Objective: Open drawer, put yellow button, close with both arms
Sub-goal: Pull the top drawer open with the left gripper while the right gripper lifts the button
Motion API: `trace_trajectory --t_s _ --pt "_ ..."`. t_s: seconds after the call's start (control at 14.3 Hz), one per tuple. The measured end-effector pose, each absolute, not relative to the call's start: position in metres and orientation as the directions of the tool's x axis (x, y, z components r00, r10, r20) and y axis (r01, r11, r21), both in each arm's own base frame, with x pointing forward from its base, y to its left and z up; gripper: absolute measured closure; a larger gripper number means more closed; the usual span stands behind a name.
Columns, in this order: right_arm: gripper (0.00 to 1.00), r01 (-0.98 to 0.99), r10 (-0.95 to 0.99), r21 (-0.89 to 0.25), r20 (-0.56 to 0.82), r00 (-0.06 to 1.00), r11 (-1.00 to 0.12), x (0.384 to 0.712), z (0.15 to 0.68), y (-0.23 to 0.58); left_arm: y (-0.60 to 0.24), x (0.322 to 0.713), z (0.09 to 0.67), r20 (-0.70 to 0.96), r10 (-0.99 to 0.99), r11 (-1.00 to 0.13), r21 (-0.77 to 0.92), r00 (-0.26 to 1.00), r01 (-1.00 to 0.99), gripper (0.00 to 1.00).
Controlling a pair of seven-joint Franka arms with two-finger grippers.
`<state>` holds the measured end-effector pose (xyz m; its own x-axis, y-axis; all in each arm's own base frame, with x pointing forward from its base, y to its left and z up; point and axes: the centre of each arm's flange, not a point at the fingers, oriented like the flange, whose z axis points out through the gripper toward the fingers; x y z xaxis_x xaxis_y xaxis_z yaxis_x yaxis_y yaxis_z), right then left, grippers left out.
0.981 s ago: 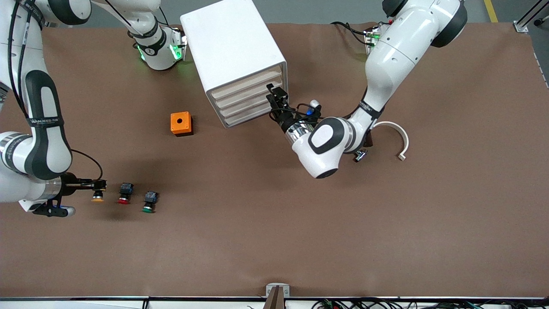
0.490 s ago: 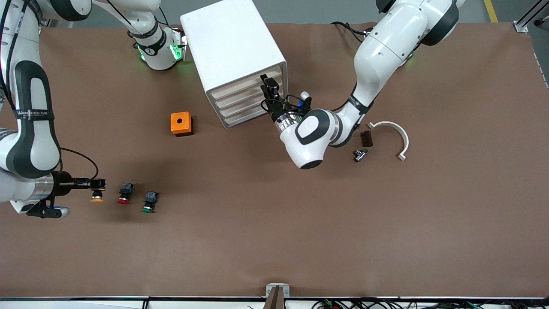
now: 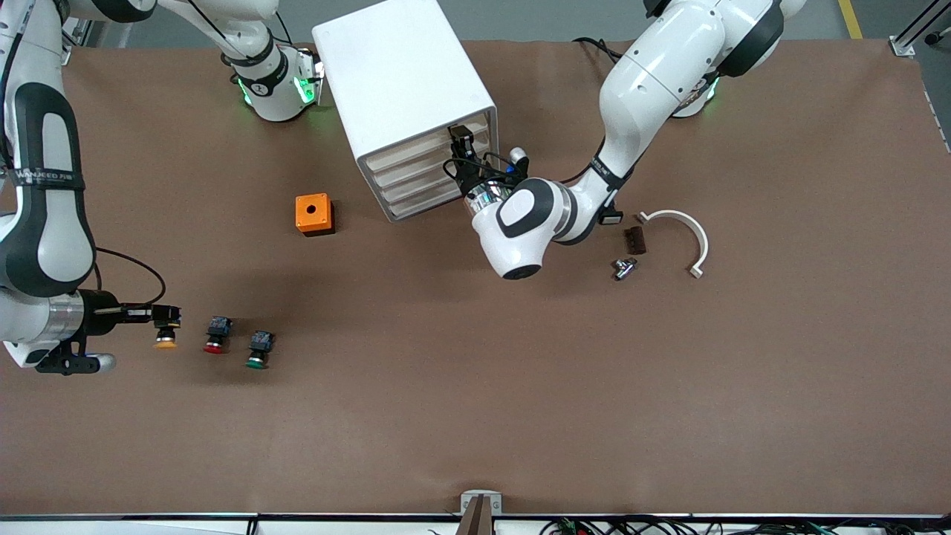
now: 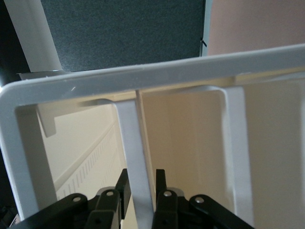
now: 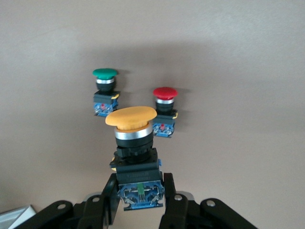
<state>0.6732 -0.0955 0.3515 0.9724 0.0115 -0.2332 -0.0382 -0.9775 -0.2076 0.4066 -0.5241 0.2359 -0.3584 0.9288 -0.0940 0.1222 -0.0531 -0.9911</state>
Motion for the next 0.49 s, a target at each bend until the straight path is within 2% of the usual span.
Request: trace_trajectory --t_s 0.14,0.49 --pt "0.59 -0.025 0.026 -0.212 -0.236 0.971 -0.977 0.672 0.358 -0.087 -0.524 0.408 0.235 -0.094 0.927 -0.052 -0.991 -0.363 0.122 0.88" --pt "0.59 -0.045 0.008 -0.214 -0.243 0.97 -0.976 0.672 0.376 -0.057 -0.522 0.409 0.232 -0.067 0.925 -0.029 -0.994 -0.374 0.107 0.92"
